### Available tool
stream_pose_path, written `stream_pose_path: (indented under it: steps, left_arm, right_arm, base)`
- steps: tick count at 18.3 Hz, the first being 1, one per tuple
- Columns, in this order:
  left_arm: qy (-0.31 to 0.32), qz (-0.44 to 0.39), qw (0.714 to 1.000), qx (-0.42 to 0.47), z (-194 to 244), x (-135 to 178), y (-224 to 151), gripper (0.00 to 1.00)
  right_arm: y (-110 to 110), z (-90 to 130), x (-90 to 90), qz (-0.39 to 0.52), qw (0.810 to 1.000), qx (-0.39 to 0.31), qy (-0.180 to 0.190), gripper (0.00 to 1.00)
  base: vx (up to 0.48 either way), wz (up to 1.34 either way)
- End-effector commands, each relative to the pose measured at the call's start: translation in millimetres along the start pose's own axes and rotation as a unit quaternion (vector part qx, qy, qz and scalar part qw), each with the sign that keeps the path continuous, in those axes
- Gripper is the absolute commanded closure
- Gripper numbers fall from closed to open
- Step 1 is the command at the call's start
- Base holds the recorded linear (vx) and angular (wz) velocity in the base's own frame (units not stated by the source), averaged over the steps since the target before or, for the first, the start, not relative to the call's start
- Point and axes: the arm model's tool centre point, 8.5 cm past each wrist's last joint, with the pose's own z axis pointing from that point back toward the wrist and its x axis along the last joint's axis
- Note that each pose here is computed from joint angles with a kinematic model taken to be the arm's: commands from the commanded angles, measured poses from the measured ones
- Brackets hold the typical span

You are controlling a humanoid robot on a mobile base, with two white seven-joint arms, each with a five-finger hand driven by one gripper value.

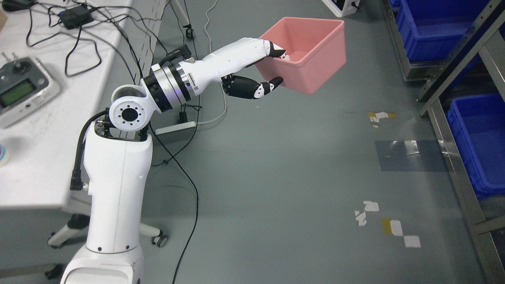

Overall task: Place storage box into left shelf container
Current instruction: 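Carry the pink box with the left hand while turning to the shelf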

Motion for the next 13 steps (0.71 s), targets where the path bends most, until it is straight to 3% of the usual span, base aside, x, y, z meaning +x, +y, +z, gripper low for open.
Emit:
stream_pose_path:
  steps: [1, 13]
  left_arm:
    - [0.003, -0.002, 1.000, -0.001, 4.0, -0.9, -2.0, 0.98]
    - [0.003, 0.007, 1.000, -0.013, 3.6, -2.9, -15.9, 0.98]
  right_arm:
    - [-11.5, -0.7, 10.0, -0.002, 1.000, -0.010, -0.012, 0.00]
    - [-11.4, -0.7, 10.0, -0.002, 1.000, -0.009, -0.012, 0.00]
  base:
    - [0.659, -0.16]
    - [0.678, -0.07]
